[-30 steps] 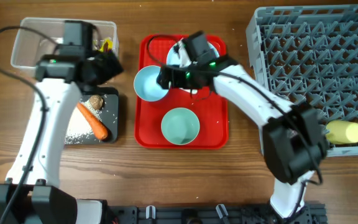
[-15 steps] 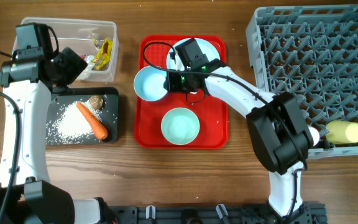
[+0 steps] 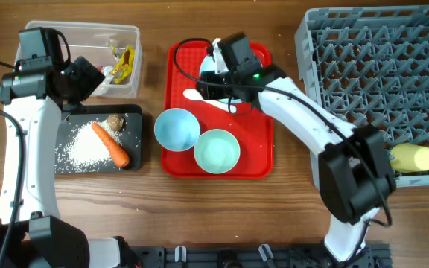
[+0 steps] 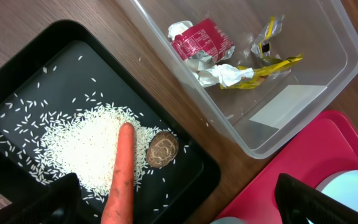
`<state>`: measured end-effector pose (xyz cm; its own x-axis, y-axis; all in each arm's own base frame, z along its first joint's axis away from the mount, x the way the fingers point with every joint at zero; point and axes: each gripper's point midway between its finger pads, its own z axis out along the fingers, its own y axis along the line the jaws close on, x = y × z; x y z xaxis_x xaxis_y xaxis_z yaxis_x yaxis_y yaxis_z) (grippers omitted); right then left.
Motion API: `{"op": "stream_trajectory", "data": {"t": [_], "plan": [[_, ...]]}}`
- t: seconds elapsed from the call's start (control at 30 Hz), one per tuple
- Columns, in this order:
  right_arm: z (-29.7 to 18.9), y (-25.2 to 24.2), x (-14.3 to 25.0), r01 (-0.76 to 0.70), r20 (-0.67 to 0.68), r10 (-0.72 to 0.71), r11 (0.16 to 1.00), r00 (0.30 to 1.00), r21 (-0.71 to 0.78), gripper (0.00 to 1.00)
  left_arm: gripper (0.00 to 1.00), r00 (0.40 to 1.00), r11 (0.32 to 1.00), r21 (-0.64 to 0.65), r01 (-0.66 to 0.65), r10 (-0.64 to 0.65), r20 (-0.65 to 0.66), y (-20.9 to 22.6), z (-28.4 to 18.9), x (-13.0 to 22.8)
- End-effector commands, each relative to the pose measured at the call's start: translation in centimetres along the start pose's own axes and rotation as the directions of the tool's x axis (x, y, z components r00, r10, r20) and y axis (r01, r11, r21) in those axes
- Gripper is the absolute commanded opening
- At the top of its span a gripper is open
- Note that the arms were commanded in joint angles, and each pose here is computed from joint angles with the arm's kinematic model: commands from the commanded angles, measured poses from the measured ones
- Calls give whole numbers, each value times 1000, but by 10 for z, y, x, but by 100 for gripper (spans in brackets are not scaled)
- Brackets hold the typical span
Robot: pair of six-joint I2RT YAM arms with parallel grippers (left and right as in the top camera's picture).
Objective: Sort waste into correct bins and load items into the dishwasher rack
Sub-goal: 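Grasp the light blue bowl on the red tray with the right gripper, then carry the light blue bowl with the right gripper into the dish rack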
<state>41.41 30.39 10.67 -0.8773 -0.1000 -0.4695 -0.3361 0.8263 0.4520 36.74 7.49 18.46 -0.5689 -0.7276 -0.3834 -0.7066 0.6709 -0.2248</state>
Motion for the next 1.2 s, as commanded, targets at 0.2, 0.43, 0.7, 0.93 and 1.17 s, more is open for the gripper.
{"op": "stream_trajectory", "data": {"t": [0.2, 0.43, 0.7, 0.93, 1.17], "plan": [[59, 22, 105, 48, -309, -43, 999, 950, 9, 57, 100, 1000, 1000, -5, 17, -17, 12, 2, -2, -3], [60, 14, 103, -5, -307, 15, 999, 951, 33, 10, 100, 1000, 1000, -5, 17, -17, 12, 2, -2, -3], [40, 25, 84, 7, -259, -4, 1000, 966, 11, 4, 100, 1000, 1000, -4, 17, -17, 13, 2, -2, -3], [-104, -21, -24, -22, 175, -40, 942, 984, 335, 4, 100, 1000, 1000, -4, 17, -17, 13, 2, -2, -3], [-287, -170, -93, -399, 502, -266, 358, 823, 844, 4, 100, 1000, 1000, -5, 17, -17, 12, 2, -2, -3]]}}
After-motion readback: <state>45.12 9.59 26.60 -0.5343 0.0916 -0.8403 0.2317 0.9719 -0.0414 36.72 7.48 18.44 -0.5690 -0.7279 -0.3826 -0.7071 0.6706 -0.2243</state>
